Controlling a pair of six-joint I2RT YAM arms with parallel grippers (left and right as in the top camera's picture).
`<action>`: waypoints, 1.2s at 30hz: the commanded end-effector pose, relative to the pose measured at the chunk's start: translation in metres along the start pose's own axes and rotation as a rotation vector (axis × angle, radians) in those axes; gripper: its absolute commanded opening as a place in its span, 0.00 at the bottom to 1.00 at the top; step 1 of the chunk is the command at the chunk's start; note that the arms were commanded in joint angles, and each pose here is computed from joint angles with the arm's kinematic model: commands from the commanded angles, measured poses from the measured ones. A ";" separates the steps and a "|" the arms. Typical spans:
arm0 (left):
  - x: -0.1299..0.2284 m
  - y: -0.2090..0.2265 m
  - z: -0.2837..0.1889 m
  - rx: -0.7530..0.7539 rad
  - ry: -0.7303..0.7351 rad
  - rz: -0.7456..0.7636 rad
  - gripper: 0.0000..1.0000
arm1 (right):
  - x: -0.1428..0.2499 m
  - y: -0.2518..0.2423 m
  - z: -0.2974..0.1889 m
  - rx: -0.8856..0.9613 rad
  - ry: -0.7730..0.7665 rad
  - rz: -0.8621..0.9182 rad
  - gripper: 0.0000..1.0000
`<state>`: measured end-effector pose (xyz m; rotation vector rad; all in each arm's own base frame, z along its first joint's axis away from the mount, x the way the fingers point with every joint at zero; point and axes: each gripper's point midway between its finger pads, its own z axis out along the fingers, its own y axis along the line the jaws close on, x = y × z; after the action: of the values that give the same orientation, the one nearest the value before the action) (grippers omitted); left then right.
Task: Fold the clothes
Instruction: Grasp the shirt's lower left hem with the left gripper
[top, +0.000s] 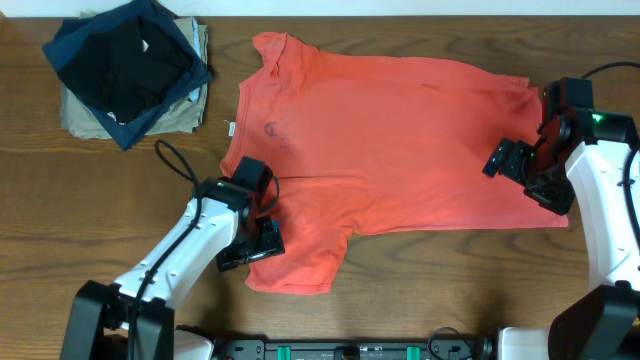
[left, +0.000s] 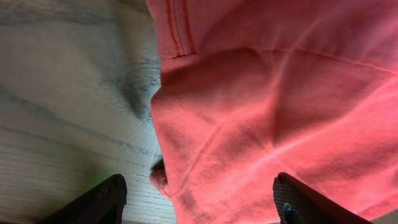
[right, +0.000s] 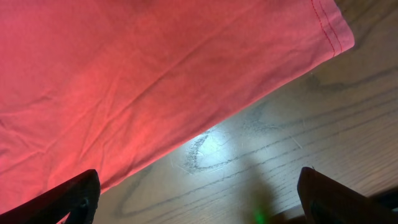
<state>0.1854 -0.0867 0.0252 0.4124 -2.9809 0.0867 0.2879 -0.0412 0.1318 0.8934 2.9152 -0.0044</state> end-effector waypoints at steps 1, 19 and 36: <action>0.004 0.004 0.008 -0.019 0.031 -0.015 0.76 | 0.002 0.000 -0.002 -0.002 -0.007 -0.017 0.99; 0.012 0.013 0.025 -0.030 0.046 -0.017 0.28 | -0.001 0.001 -0.002 -0.008 -0.017 -0.016 0.99; 0.003 0.013 0.026 -0.037 0.004 0.014 0.06 | -0.037 -0.047 -0.003 0.122 -0.144 0.184 0.99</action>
<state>0.1770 -0.0836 0.0027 0.4046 -2.9721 0.0777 0.2973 -0.0786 0.1351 1.0053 2.7869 -0.1554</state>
